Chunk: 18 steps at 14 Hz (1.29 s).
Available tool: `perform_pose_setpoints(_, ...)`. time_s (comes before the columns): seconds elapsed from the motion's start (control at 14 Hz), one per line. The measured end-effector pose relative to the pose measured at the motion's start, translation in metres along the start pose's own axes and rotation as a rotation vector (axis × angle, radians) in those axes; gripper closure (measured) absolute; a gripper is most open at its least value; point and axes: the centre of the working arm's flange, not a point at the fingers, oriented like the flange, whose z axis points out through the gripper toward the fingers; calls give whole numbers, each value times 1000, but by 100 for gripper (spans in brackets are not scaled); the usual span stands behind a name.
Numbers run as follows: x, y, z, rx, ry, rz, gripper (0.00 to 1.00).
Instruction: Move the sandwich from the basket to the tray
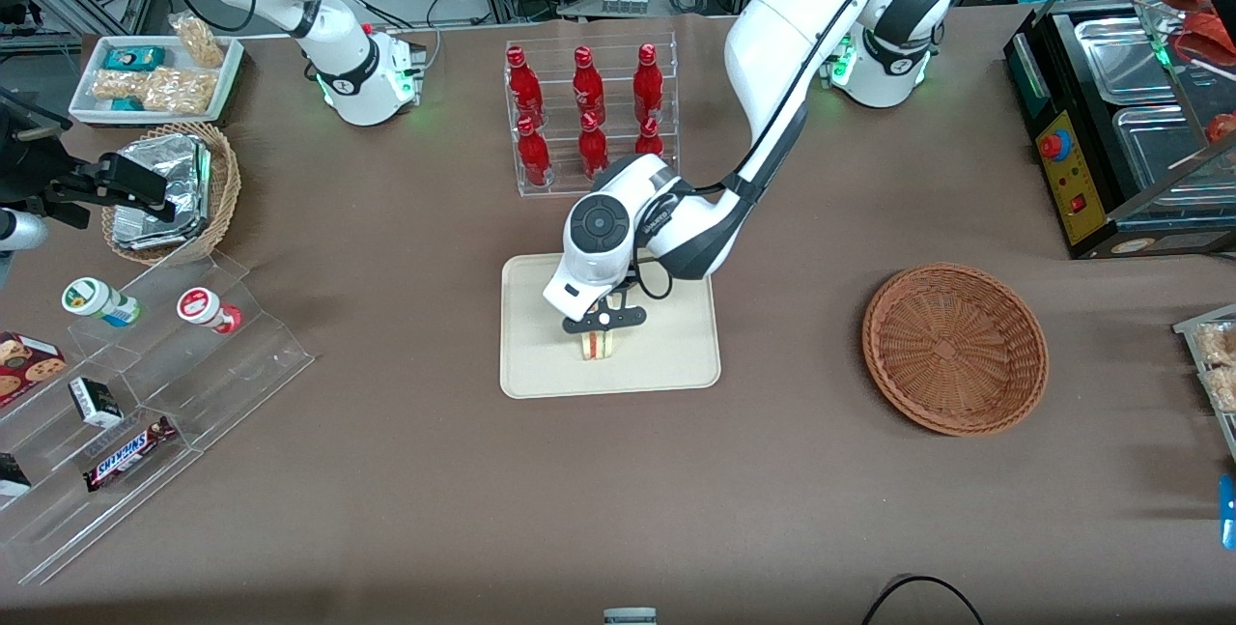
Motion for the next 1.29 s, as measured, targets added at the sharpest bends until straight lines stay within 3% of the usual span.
perform_pose_setpoints(0.29, -2, 0, -58, 7, 3, 3, 0)
perform_pose_setpoints(0.43, -1, -15, -108, 35, -2, -16, 0)
perform_pose_setpoints(0.57, 8, -46, -151, 98, -10, -83, 0)
perform_pose_setpoints(0.79, 27, -104, -173, 155, -46, -122, 0)
perform_pose_setpoints(1.07, 53, -200, -189, 171, -100, -51, 0)
perform_pose_setpoints(1.29, 61, -294, -237, 189, -131, 53, 0)
